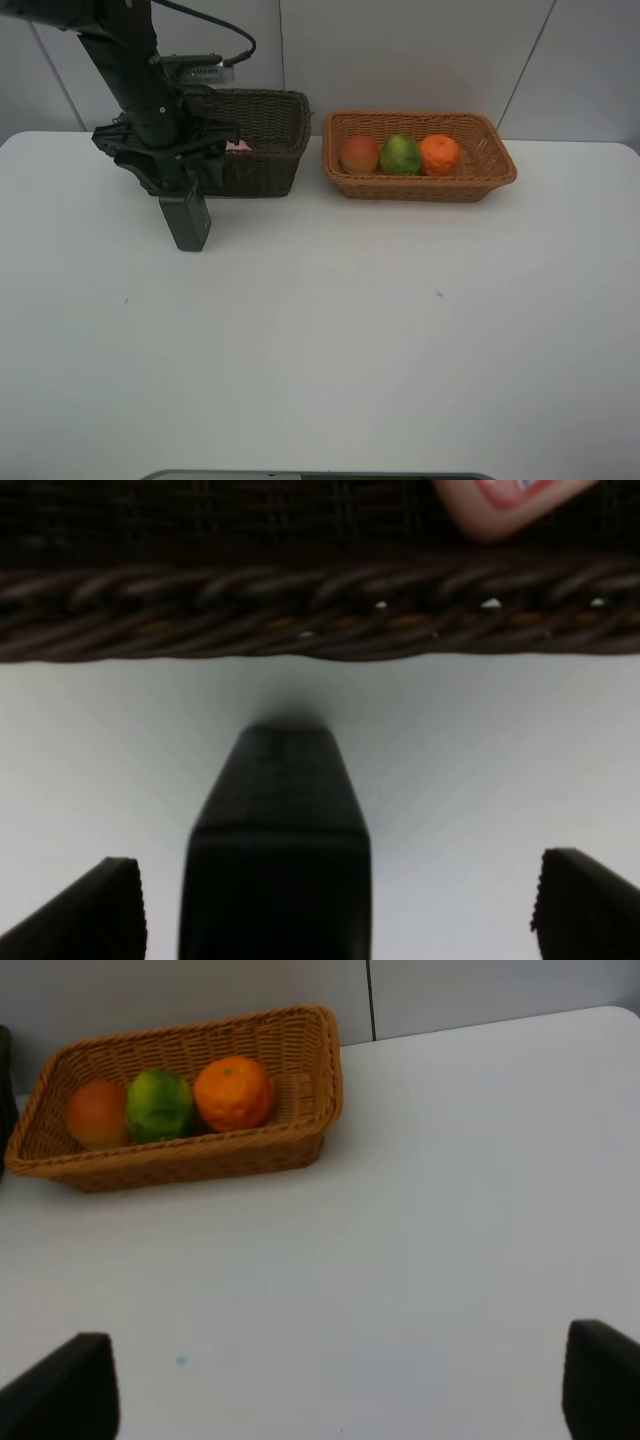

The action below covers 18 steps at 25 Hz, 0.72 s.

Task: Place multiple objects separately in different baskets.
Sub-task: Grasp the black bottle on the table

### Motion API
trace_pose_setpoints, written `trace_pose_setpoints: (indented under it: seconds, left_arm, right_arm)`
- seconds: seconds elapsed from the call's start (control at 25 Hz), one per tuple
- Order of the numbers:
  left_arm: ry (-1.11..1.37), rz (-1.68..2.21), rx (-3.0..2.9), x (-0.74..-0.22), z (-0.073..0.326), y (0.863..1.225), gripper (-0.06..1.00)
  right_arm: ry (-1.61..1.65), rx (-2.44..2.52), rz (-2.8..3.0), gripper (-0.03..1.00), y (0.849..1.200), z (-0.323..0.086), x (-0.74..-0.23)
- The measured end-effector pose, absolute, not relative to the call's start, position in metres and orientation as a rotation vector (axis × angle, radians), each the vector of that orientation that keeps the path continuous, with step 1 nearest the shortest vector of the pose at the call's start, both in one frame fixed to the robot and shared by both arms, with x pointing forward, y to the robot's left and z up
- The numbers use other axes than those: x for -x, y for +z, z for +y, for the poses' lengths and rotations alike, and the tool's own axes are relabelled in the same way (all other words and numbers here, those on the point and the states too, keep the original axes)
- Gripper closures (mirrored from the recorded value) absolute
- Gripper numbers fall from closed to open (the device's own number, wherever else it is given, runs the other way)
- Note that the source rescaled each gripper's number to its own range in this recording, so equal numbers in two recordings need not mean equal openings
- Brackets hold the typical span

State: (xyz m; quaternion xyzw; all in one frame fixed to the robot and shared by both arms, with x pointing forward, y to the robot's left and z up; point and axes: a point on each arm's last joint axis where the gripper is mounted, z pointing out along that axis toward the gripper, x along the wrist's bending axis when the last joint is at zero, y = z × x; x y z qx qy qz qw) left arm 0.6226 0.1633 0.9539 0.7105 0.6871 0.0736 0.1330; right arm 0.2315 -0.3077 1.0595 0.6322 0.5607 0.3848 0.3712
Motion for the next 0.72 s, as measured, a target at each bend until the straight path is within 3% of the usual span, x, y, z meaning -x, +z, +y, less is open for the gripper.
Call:
trace_pose_setpoints:
  seconds: [0.72]
  left_arm:
    - [0.199, 1.994, -2.095, -0.627, 0.162, 0.932, -0.06]
  right_arm:
    - [0.991, -1.622, 1.439, 0.01, 1.059, -0.307, -0.231]
